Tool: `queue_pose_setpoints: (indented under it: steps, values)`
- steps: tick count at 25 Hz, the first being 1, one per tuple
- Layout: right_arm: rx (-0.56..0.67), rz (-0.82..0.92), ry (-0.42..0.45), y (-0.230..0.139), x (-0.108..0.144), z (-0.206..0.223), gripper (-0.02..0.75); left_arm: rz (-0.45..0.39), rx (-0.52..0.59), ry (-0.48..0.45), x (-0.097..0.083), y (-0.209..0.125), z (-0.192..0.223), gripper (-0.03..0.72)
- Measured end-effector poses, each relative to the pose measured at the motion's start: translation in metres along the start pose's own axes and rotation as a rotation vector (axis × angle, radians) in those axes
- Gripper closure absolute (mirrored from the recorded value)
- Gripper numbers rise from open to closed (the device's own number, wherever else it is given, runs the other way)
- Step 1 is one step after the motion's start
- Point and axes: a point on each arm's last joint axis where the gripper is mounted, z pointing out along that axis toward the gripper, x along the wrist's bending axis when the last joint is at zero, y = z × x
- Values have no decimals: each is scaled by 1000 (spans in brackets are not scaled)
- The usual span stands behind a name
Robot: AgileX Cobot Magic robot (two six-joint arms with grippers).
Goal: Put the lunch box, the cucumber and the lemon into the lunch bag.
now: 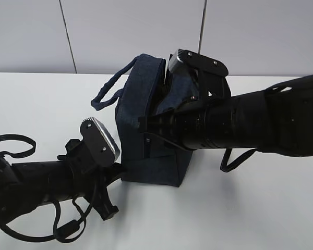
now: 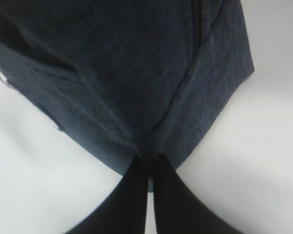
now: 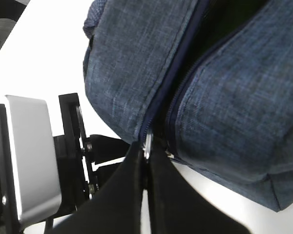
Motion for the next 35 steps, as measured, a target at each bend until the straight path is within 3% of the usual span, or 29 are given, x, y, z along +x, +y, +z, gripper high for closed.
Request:
queue_pose_setpoints:
  steps: [6, 13, 23, 27, 31, 35]
  values:
    - [-8, -1, 4, 2, 1, -1, 738, -3, 91, -35, -10, -22, -9, 707]
    - [-9, -3, 5, 3, 2, -1, 738, -26, 39, -24, -10, -19, -11, 708]
    - [-9, -3, 5, 3, 2, -1, 738, -165, -151, 143, 15, 29, -49, 708]
    - [-9, -3, 5, 3, 2, -1, 738, -210, -88, 142, 18, 35, -69, 697]
    - [-9, -5, 5, 3, 2, -1, 738, -267, 3, 126, 27, 48, -84, 624]
    - [-9, -5, 5, 3, 2, -1, 738, -301, 90, 90, 40, 79, -92, 446]
